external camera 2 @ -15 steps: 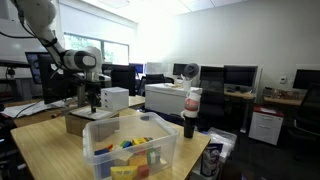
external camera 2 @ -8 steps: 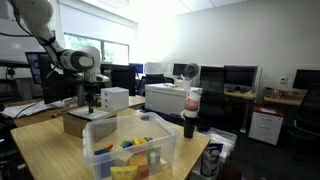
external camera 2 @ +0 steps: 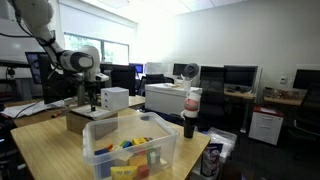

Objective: Close the top of the brown box

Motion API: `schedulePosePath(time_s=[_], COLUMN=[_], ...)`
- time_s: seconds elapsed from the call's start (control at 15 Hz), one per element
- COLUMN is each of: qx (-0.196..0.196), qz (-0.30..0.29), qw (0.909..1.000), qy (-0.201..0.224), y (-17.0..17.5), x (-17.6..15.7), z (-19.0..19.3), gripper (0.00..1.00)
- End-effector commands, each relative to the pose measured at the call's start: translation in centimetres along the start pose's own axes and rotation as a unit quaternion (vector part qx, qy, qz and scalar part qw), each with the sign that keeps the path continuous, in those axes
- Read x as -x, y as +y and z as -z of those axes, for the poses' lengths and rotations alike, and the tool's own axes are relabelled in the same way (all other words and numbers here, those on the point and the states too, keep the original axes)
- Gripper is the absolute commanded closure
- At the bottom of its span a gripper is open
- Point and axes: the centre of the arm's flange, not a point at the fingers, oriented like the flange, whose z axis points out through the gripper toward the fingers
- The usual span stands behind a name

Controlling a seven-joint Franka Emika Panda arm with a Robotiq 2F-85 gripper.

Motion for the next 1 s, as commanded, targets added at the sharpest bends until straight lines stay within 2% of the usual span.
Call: schedulePosePath(time_s=[0.0,0.33,0.93], qx=[0.021,0.045,0.07], qz=[-0.074,-0.144,-0.209], qw=[0.9971,0.9885,0.975], qy=[0.002,-0.008,-0.028], y=[-0.9,-1.8,-3.8], x=[-0.5,-1.1,-2.6], z=[-0.2,-0.3,-1.0], gripper=[0.98,0.97,1.0])
